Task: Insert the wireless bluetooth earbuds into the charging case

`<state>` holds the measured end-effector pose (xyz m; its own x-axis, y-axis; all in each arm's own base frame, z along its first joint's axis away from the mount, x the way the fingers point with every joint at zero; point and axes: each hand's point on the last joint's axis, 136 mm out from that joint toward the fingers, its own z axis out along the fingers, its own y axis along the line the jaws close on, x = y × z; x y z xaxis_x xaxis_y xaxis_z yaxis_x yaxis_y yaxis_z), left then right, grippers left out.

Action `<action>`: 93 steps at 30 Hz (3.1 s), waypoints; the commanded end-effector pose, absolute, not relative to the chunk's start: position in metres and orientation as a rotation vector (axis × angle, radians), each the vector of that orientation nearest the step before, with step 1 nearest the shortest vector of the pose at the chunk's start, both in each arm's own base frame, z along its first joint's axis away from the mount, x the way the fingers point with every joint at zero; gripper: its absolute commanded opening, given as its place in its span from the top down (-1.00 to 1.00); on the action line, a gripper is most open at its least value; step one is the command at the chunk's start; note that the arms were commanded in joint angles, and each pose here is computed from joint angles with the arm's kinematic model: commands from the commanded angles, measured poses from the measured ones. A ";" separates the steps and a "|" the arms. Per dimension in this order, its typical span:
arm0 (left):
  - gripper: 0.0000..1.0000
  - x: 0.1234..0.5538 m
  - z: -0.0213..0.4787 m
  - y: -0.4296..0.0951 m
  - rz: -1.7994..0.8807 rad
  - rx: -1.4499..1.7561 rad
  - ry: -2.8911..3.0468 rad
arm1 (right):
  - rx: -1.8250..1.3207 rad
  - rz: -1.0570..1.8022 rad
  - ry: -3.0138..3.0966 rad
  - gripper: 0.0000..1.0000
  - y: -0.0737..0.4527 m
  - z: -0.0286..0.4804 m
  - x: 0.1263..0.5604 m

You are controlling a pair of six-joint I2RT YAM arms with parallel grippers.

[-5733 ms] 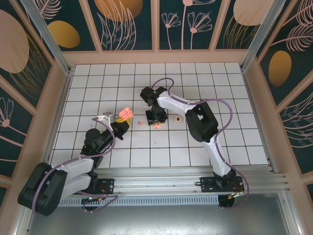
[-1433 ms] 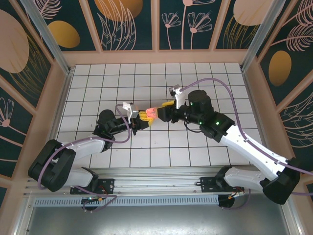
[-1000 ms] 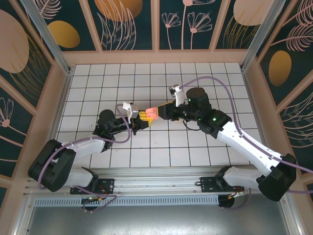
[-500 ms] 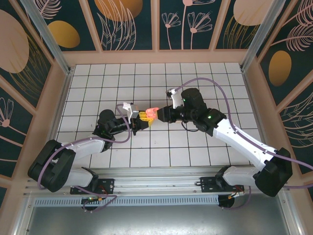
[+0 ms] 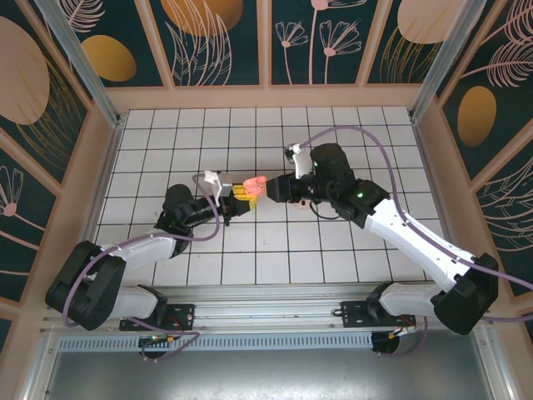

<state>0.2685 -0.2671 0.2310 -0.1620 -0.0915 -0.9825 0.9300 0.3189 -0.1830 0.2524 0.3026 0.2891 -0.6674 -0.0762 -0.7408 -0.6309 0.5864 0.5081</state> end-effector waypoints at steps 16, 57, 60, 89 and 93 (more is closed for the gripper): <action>0.76 0.355 0.197 -0.139 -0.925 0.130 1.707 | -0.663 0.652 2.531 0.07 0.322 0.214 0.281; 0.74 0.362 0.163 -0.068 -0.770 -0.204 1.778 | -0.954 0.834 2.810 0.26 0.406 0.038 0.307; 0.74 0.362 0.163 -0.068 -0.770 -0.203 1.778 | -0.946 0.833 2.825 0.26 0.402 0.038 0.300; 0.74 0.356 0.169 -0.068 -0.768 -0.198 1.771 | -0.935 0.643 2.846 0.17 0.400 0.070 0.311; 0.75 0.357 0.170 -0.068 -0.767 -0.194 1.773 | -0.932 0.668 2.861 0.15 0.402 0.061 0.309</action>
